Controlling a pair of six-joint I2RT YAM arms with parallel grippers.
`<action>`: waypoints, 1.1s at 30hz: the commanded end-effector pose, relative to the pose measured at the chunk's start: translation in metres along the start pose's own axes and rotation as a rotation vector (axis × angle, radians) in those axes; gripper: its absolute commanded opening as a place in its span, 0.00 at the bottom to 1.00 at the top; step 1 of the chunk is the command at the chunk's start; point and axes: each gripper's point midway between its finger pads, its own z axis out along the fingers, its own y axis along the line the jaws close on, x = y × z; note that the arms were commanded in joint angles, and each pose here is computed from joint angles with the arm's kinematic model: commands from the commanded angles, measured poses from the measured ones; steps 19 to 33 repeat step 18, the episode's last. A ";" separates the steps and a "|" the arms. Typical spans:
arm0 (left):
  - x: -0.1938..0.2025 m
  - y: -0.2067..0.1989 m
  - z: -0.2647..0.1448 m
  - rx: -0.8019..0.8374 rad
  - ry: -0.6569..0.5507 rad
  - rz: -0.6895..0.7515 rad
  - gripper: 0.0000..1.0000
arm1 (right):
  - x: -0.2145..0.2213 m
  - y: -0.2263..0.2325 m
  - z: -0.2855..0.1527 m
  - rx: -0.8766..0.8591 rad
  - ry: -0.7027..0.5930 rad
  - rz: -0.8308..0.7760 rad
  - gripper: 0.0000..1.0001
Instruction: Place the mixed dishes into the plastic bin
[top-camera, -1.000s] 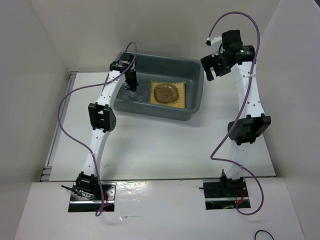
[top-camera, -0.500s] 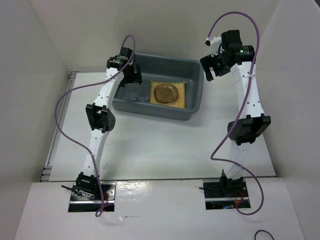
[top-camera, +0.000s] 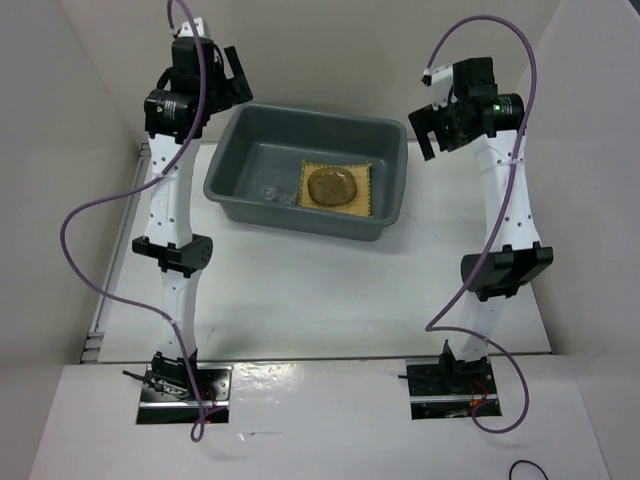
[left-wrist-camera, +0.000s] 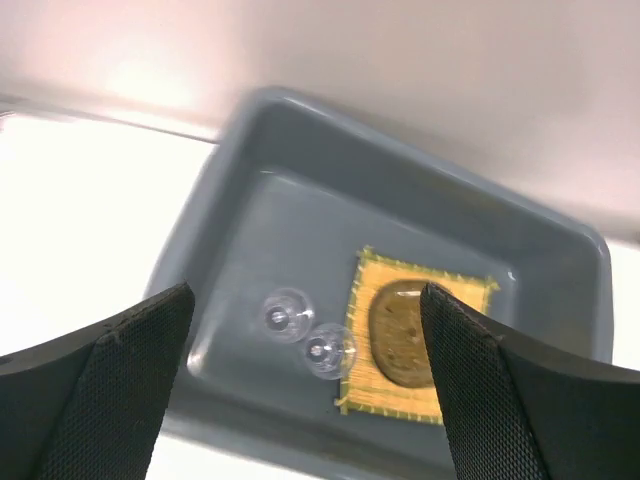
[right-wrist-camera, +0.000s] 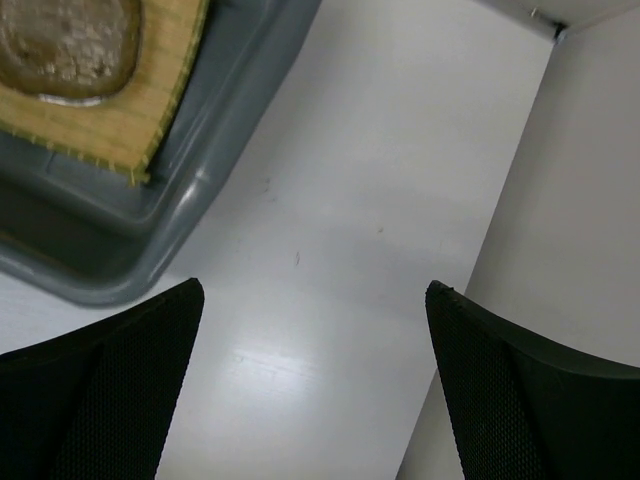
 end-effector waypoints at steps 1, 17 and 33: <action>0.026 0.034 -0.004 -0.227 0.063 0.005 1.00 | 0.024 0.007 -0.034 0.011 0.029 0.008 0.96; 0.165 0.010 -0.081 -0.106 0.292 0.051 1.00 | 0.171 0.015 -0.111 0.153 0.057 0.078 0.99; 0.164 0.013 -0.083 -0.093 0.289 0.059 1.00 | 0.173 0.016 -0.112 0.157 0.045 0.094 0.99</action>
